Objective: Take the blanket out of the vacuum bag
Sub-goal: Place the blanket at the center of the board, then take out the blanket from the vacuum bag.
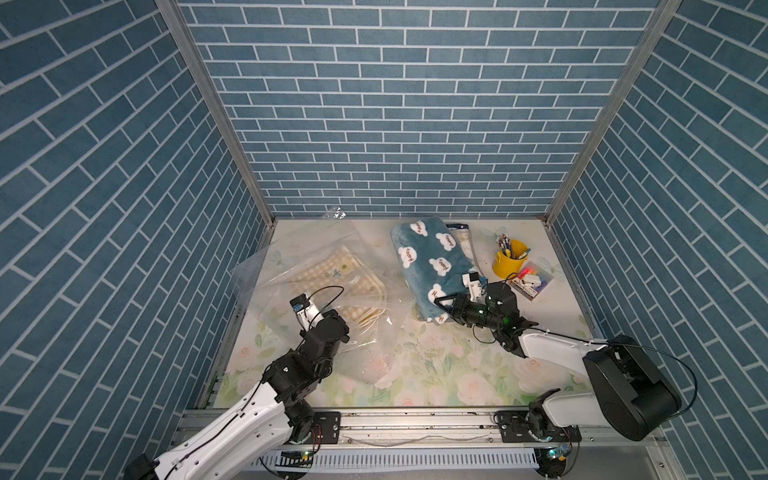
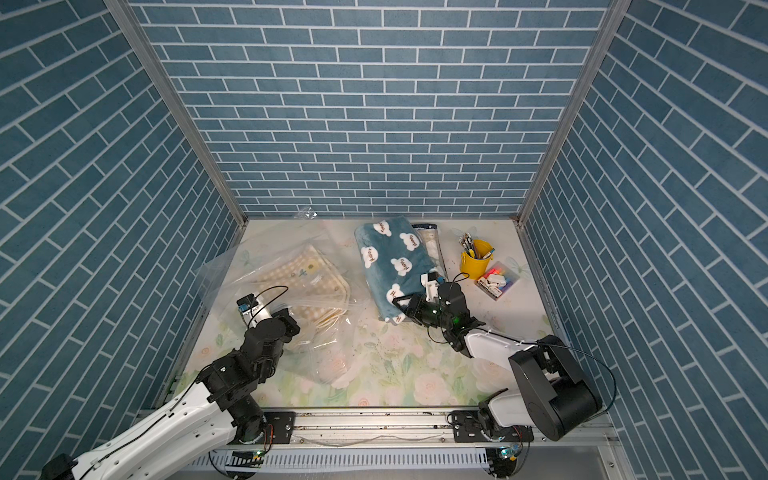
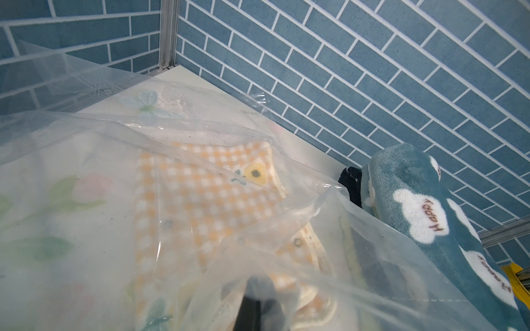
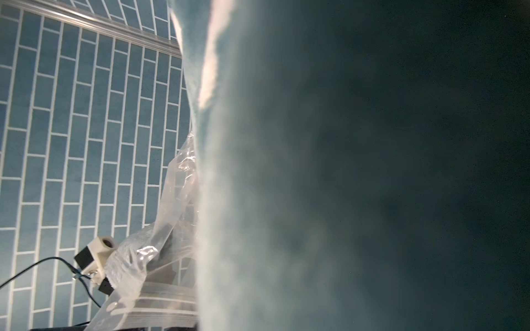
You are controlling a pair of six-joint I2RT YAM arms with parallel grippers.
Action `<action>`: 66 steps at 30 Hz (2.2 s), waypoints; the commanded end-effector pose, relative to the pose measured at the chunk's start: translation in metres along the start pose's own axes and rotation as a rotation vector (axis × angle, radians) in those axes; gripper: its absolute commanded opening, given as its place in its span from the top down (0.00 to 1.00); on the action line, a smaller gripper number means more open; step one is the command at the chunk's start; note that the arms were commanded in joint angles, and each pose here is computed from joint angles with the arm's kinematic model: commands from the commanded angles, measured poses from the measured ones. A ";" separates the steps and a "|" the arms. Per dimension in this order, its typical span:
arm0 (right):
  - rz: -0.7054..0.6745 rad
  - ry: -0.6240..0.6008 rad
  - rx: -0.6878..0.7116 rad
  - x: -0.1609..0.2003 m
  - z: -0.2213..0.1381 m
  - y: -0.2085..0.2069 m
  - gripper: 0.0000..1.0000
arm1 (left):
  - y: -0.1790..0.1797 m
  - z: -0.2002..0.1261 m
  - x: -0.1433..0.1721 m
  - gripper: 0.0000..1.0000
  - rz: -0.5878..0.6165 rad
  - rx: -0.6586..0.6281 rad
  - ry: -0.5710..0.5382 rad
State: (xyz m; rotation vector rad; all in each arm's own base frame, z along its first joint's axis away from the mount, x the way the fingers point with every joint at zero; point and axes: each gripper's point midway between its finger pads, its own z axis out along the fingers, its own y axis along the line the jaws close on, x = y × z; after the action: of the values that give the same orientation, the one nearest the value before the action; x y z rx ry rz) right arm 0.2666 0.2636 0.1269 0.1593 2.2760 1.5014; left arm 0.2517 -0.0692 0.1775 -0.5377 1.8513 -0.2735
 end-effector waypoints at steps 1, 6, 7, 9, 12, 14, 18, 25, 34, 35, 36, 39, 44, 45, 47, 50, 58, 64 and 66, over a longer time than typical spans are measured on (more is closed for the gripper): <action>-0.041 0.015 -0.060 0.007 -0.009 0.017 0.44 | 0.004 -0.002 -0.011 1.00 0.009 -0.029 -0.037; -0.088 0.014 0.054 0.020 -0.033 -0.001 0.36 | -0.001 -0.004 -0.022 0.99 0.018 -0.033 -0.060; -0.104 0.008 0.094 0.023 -0.040 -0.006 0.34 | -0.003 -0.003 -0.023 0.99 0.021 -0.032 -0.060; -0.128 0.000 0.167 0.027 -0.053 -0.017 0.32 | -0.006 -0.002 -0.023 0.99 0.030 -0.032 -0.056; -0.150 0.006 0.248 0.038 -0.071 -0.029 0.31 | -0.007 0.001 -0.019 0.99 0.046 -0.038 -0.038; -0.171 0.003 0.307 0.041 -0.082 -0.037 0.31 | -0.009 0.002 -0.017 1.00 0.051 -0.028 -0.027; -0.198 0.006 0.310 0.048 -0.096 -0.032 0.35 | -0.013 0.001 -0.016 1.00 0.060 -0.013 -0.007; -0.266 0.036 0.185 0.064 -0.093 -0.001 0.74 | -0.017 -0.002 -0.013 1.00 0.091 0.012 0.032; -0.370 0.036 0.016 0.066 -0.078 0.049 0.87 | -0.021 -0.003 -0.001 1.00 0.114 0.041 0.096; -0.379 0.041 0.004 0.067 -0.074 0.053 0.89 | -0.022 -0.003 0.001 1.00 0.122 0.047 0.108; -0.384 0.046 -0.006 0.068 -0.069 0.057 0.90 | -0.022 -0.002 0.004 1.00 0.131 0.047 0.120; -0.428 0.100 -0.074 0.081 -0.051 0.080 0.93 | -0.033 -0.002 0.000 1.00 0.137 0.069 0.134; -0.509 0.180 -0.166 0.109 -0.027 0.113 0.96 | -0.038 -0.002 0.004 1.00 0.144 0.081 0.159; -0.518 0.201 -0.179 0.117 -0.022 0.116 0.96 | -0.038 -0.002 0.003 1.00 0.142 0.083 0.161; -0.530 0.240 -0.200 0.132 -0.012 0.120 0.97 | -0.038 -0.003 0.002 1.00 0.141 0.085 0.159; -0.541 0.276 -0.216 0.152 0.004 0.124 0.98 | -0.039 -0.003 0.005 1.00 0.145 0.094 0.172; -0.392 0.166 -0.225 0.147 0.053 0.123 1.00 | -0.034 -0.002 0.017 1.00 0.087 0.109 0.182; -0.325 0.048 -0.168 0.123 0.099 0.116 1.00 | -0.032 -0.008 0.012 1.00 0.062 0.134 0.160; -0.303 0.030 -0.173 0.120 0.116 0.116 1.00 | -0.033 -0.008 0.011 1.00 0.065 0.137 0.158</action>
State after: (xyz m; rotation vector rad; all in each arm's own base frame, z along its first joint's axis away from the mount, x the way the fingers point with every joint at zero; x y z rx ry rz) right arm 0.1652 0.4336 0.1457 -0.3842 2.1539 1.4989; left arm 0.2485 -0.1052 0.1848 -0.3626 1.9967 -0.3992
